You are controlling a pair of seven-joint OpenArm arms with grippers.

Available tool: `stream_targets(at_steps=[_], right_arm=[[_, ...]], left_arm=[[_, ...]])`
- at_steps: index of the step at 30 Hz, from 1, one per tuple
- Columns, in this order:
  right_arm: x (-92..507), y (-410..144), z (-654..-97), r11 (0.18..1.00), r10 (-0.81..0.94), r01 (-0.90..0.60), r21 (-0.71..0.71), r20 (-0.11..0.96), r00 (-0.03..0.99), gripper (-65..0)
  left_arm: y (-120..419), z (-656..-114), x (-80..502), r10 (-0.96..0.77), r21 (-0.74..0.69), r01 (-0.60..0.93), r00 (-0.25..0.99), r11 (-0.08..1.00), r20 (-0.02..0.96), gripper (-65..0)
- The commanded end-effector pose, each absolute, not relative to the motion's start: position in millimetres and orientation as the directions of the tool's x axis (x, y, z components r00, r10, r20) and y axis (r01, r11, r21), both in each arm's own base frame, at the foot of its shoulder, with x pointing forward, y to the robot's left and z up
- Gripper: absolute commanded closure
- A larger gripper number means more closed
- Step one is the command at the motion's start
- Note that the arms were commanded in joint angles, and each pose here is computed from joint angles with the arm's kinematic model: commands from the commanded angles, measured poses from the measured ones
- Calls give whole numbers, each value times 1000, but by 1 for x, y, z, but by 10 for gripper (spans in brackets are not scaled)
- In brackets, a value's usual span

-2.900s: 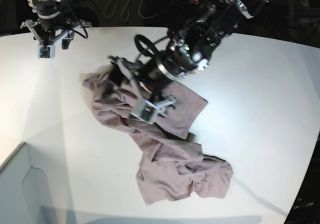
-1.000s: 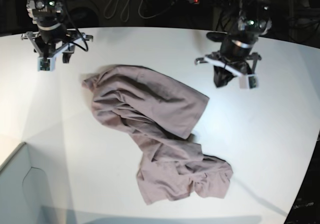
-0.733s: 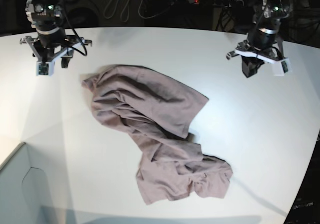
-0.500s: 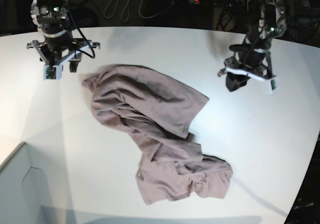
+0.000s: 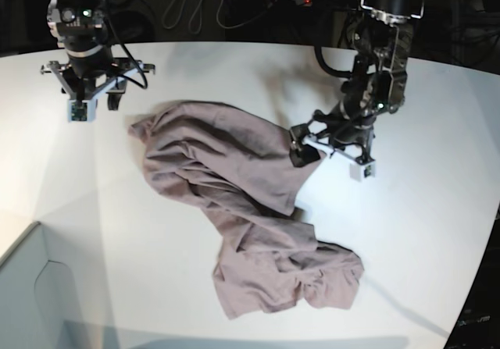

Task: Layout the t-shirt on the table in an organized manner, then fold the t-shirt properly
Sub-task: 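Grasp the shirt edge with the left gripper and pull it outward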

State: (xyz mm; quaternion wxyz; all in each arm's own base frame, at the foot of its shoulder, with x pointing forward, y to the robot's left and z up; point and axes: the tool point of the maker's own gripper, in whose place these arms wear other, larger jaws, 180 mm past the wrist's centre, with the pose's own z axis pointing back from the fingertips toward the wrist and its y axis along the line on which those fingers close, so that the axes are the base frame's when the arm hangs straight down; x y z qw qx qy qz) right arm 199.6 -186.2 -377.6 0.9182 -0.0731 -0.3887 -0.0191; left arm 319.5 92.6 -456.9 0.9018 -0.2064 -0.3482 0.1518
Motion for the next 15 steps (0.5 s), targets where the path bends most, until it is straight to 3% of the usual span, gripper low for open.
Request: stream_targets(at_steps=[1, 6, 8, 10, 13, 15], right_arm=[[203, -187, -370, 988, 37, 88, -129, 738, 674, -222], [202, -189, -370, 987, 37, 90, -132, 736, 676, -222], [202, -189, -370, 987, 37, 90, -132, 736, 676, -222], [202, -189, -370, 987, 37, 91, -133, 735, 677, -222], [202, -189, -370, 987, 37, 91, -133, 735, 677, -222], [202, -189, -370, 987, 37, 91, -133, 735, 677, -222]], left_arm=[[89, -455, 327, 412, -481, -121, 716, 868, 564, -527], [66, -468, 331, 346, -467, -69, 768, 881, 539, -501], [60, -474, 328, 331, -466, -61, 784, 883, 524, -400], [56, -475, 328, 336, -473, -63, 786, 879, 519, -257], [48, -474, 327, 345, -488, -64, 787, 870, 512, 0], [48, -474, 325, 347, -490, -66, 787, 869, 510, -6]])
